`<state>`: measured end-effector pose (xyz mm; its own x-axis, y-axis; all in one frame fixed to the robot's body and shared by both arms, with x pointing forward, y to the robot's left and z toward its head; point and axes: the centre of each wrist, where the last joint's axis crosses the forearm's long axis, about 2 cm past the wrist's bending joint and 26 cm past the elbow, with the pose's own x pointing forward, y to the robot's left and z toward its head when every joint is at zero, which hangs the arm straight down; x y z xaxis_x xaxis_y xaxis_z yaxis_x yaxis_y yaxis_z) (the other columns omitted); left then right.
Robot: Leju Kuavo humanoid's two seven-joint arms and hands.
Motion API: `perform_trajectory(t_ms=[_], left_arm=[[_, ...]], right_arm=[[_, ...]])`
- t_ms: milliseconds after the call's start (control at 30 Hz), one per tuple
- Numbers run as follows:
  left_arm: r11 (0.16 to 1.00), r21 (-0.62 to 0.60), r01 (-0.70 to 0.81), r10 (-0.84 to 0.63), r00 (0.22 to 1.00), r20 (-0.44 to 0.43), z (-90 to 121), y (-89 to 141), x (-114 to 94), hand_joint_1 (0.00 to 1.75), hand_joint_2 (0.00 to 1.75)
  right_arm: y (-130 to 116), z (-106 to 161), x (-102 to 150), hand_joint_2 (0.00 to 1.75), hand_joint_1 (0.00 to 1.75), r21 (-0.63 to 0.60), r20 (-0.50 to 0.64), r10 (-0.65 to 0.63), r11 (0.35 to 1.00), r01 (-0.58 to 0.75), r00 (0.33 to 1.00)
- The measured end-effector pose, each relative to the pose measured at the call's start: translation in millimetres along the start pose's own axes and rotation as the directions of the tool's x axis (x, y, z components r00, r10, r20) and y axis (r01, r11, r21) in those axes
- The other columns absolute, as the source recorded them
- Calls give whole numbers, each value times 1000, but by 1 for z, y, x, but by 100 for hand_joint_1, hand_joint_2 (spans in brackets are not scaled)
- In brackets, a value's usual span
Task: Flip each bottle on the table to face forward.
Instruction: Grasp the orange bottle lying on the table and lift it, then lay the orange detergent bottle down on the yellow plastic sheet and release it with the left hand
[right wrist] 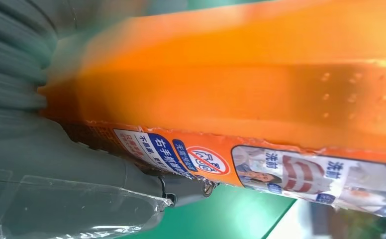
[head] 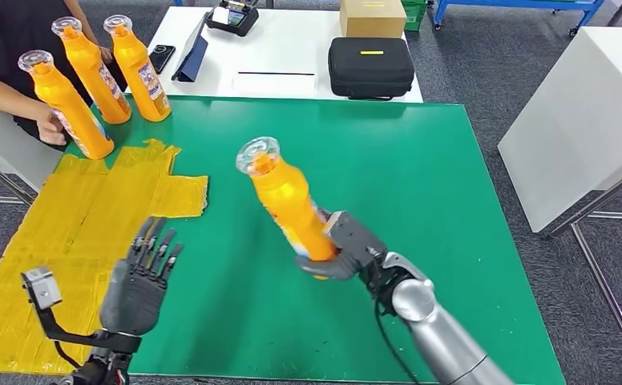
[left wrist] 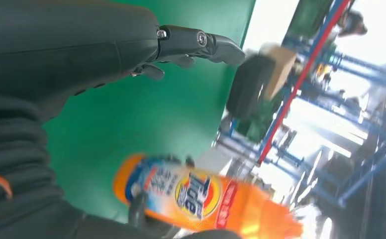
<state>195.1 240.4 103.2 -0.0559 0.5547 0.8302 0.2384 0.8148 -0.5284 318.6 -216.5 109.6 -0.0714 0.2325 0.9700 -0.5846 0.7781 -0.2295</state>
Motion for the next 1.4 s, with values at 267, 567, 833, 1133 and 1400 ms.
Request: perform_trajectory(t_ms=[267, 567, 833, 1133, 1400], left_arm=[[992, -99, 83, -82, 997, 9, -15, -37, -6, 0, 175], [974, -103, 203, -194, 977, 89, -38, -62, -3, 0, 175], [972, -80, 219, -208, 970, 127, -46, -68, 3, 0, 175], [990, -22, 141, -137, 982, 127, -48, -73, 14, 0, 175], [994, 16, 108, -109, 988, 105, -42, -67, 13, 0, 175]], right_arm=[[36, -16, 23, 175, 175, -12, 52, -59, 998, 59, 997], [64, -36, 48, 175, 175, 26, 34, -10, 1000, 9, 999], [90, -50, 68, 175, 175, 104, 43, 66, 992, -71, 997], [130, -59, 83, 175, 175, 86, 73, 431, 895, -437, 899], [141, -65, 88, 175, 175, 112, 108, 507, 849, -517, 855]])
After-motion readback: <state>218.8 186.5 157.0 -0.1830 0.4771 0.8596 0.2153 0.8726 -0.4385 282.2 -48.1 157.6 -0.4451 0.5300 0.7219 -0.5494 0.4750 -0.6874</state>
